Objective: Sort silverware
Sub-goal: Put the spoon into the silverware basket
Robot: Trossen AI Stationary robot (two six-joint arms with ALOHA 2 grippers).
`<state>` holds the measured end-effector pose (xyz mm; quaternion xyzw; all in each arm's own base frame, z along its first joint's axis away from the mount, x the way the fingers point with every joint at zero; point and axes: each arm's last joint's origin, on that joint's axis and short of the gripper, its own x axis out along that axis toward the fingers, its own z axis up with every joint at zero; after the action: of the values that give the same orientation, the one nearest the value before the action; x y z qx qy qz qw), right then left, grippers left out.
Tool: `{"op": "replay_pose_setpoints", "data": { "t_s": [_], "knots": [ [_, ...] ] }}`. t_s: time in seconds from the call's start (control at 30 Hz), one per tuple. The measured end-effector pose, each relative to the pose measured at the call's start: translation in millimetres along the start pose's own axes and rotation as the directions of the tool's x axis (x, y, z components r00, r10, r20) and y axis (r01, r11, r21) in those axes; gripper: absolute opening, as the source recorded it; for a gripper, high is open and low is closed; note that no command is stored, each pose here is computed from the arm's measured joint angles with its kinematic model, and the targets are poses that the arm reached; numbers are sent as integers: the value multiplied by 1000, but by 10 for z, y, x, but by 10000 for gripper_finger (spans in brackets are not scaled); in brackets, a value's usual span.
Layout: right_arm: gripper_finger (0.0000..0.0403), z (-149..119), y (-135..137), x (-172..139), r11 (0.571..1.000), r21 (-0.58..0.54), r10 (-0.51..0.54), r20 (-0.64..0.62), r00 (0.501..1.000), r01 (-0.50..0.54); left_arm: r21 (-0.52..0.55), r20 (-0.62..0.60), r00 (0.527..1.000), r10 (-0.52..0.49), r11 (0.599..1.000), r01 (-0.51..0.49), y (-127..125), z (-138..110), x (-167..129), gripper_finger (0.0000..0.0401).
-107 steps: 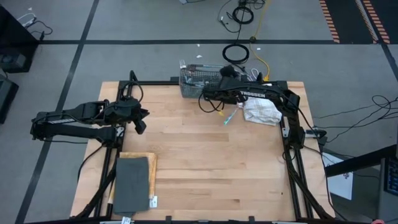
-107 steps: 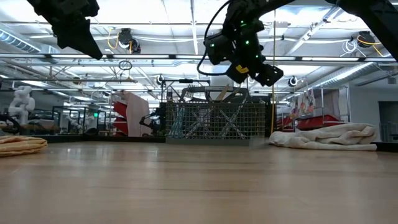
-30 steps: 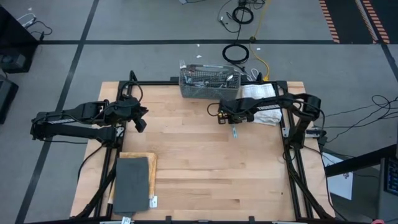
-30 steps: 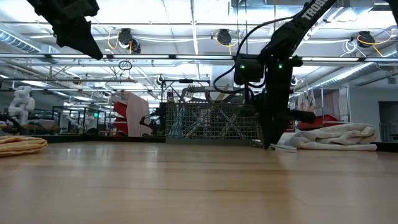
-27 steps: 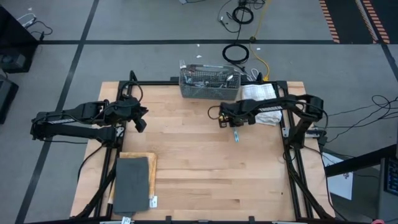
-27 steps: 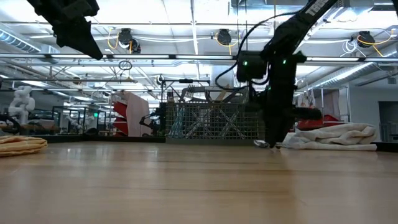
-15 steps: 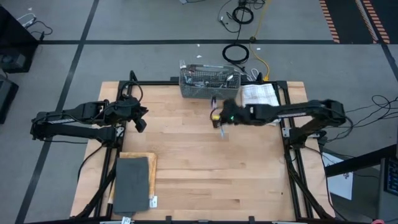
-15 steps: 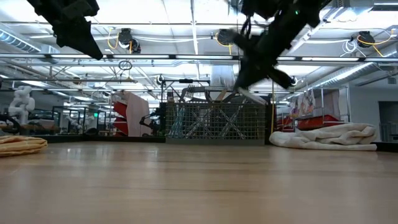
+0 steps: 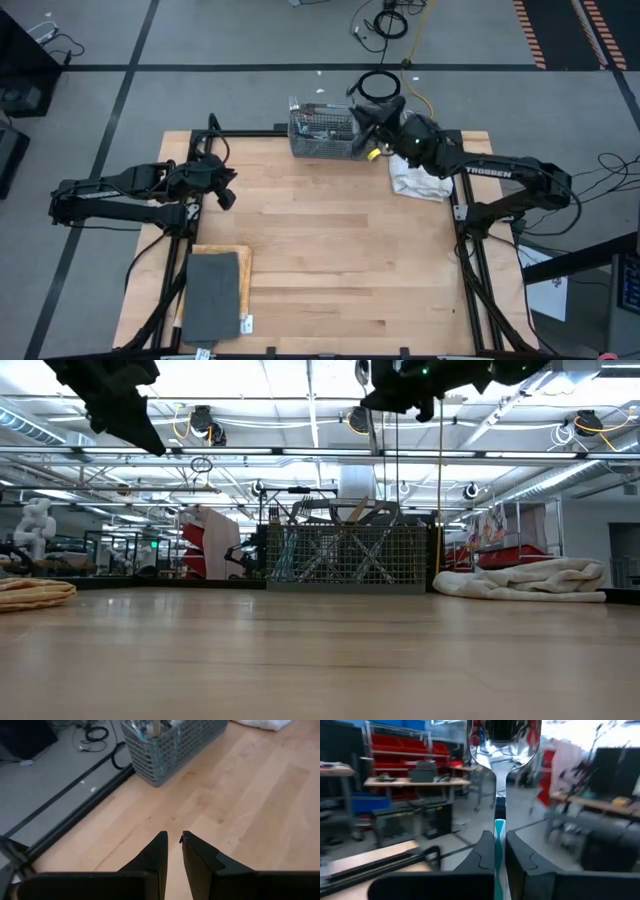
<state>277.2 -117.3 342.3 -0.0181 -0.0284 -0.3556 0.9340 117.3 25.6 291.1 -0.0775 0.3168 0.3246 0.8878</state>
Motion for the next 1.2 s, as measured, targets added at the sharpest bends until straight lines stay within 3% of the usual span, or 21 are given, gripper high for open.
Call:
{"op": "replay_pose_setpoints", "data": {
  "t_s": [0.17,0.37,0.67,0.9,1.2],
  "knots": [
    [0,-105,-225,21,999,-39,17,117,993,-12,4,4,999,38,999,-38,5,-22,24,63],
    [0,-595,-543,-120,992,113,-73,219,973,49,20,-18,998,52,998,-51,-11,-117,116,63],
    [0,-1114,-728,-12,964,261,-119,230,966,56,23,-23,998,57,998,-56,-64,-306,331,63],
    [0,-1532,-785,135,927,370,-148,202,968,64,19,-16,998,54,998,-54,-65,-302,329,63],
    [9,-1724,-750,167,925,361,-155,71,985,119,26,-17,998,54,998,-54,-65,-303,330,63]
  ]
}}
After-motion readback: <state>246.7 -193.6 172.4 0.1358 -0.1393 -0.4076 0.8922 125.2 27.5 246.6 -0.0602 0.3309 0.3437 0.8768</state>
